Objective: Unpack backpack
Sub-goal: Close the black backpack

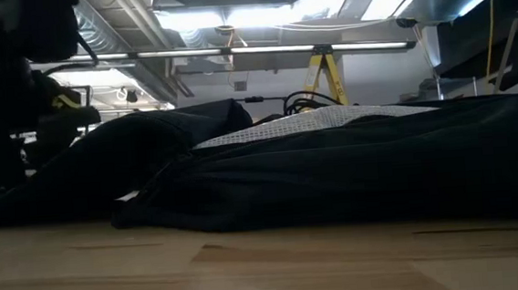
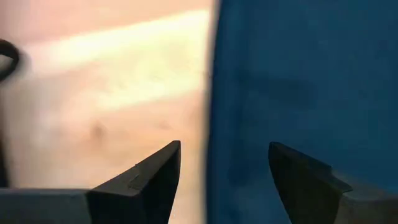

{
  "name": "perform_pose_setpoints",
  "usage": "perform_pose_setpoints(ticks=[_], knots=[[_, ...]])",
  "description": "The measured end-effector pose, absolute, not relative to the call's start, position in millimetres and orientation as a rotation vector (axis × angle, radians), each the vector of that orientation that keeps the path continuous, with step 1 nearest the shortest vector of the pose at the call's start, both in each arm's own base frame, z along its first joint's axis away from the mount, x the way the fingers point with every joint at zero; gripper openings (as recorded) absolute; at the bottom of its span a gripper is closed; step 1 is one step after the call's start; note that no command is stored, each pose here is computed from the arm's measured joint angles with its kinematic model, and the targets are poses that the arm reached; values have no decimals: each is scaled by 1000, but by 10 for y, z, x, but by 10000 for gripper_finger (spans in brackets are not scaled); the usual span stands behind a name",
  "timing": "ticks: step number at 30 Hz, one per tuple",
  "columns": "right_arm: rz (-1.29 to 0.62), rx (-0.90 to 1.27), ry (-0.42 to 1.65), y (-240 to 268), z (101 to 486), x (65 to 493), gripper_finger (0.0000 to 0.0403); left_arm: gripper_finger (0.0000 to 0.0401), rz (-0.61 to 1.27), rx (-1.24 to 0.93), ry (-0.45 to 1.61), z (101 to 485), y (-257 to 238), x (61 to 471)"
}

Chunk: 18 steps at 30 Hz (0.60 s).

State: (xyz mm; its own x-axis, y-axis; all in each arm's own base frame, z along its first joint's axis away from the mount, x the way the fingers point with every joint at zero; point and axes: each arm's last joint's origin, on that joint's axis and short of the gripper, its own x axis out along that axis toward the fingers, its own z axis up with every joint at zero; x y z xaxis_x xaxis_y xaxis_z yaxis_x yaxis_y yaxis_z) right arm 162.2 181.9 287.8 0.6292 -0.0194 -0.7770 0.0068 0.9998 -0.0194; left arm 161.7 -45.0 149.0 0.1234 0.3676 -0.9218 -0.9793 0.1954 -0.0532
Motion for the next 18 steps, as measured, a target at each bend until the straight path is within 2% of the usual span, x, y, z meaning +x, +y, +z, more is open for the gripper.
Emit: perform_pose_setpoints(ticks=[3,7,12,15,18], knots=[[-18,-25,900,1841,2846,1636,275,225,1205,-841,965,1433,-386,1582],[-17,-39,928,1878,2787,1660,275,225,1115,-920,980,1312,-371,1609],[-11,-54,970,1918,2715,1682,275,219,1103,-923,971,1293,-370,1611],[-11,-59,980,1925,2698,1686,275,192,1096,-908,984,1288,-369,1605],[-12,-59,979,1924,2699,1686,275,145,1086,-898,989,1288,-370,1606]])
